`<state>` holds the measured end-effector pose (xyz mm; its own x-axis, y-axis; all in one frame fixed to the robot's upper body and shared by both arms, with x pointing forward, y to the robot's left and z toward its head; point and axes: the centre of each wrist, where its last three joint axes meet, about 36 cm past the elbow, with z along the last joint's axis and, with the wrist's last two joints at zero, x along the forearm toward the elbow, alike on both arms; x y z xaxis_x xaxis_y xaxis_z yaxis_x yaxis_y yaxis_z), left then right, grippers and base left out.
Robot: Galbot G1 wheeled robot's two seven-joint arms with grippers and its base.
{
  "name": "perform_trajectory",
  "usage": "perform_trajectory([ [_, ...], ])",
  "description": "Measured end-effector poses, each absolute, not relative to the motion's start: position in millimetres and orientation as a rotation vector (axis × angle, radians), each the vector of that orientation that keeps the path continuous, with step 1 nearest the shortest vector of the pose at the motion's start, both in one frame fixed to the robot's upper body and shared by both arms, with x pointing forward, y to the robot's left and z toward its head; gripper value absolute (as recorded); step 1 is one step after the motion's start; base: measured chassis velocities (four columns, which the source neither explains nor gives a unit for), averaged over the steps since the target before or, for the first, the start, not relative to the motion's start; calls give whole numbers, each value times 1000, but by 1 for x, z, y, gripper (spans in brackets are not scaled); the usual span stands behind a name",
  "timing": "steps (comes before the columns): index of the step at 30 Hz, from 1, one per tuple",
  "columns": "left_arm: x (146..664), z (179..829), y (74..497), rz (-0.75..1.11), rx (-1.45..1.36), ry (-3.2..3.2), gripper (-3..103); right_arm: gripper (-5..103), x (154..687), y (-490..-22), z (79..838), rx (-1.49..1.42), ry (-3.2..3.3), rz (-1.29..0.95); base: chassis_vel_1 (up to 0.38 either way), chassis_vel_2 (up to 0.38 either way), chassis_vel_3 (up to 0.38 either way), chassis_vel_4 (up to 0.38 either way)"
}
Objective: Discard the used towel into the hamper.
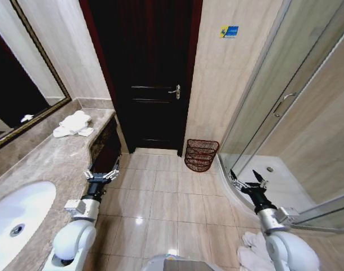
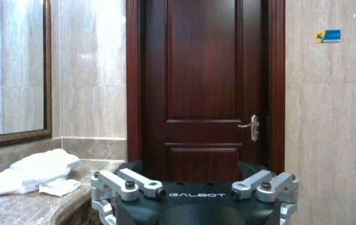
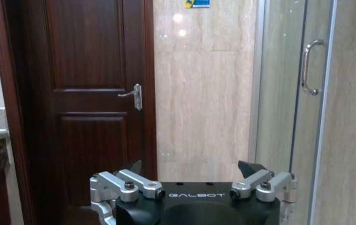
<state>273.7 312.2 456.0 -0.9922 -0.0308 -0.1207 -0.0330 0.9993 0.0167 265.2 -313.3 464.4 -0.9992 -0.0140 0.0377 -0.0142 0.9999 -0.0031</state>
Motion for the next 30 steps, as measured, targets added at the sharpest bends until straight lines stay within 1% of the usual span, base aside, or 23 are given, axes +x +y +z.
perform_trajectory([
  [30,276,454,314,67,-48,3017,100,100,266,-317,456,1,-3089,26,0,0,0,0],
])
